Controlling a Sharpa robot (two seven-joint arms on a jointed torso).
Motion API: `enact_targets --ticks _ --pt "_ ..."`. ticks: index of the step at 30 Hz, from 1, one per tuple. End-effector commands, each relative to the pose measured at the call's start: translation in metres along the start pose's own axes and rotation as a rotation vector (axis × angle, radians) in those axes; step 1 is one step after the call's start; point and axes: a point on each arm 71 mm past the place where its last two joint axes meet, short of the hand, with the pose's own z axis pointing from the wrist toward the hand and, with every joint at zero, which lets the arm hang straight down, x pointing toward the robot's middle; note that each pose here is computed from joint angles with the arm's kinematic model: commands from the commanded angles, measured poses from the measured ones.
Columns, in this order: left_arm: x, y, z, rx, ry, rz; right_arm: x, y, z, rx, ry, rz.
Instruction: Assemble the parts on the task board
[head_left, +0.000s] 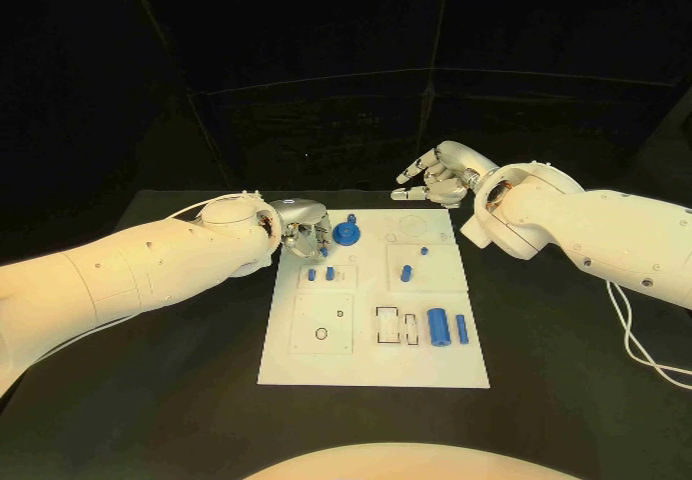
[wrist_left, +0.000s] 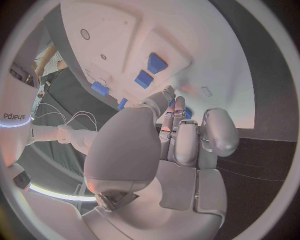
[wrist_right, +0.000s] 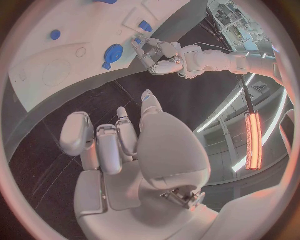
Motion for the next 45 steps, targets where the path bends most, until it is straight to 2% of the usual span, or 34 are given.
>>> enact_targets --ticks 1,13,36,45 --pt "0.0008 -0.0017 0.0008 0.003 0.012 -0.004 -0.0006 0.0019 0.0004 -0.011 -0.004 -0.002" --pt "0.0004 -0.0027 0.001 0.006 0.005 -0.003 -0.0008 0.0016 0.0002 -0.01 -0.004 -0.002" --pt "0.0009 0.0005 0.0007 -0.017 0.015 -0.004 -0.001 0.0014 0.0004 -0.01 -0.005 -0.002" --pt "0.0007 0.0017 -0.0004 -0.018 0.013 -0.044 -0.0011 0.0012 0.0006 -0.009 -0.006 -0.003"
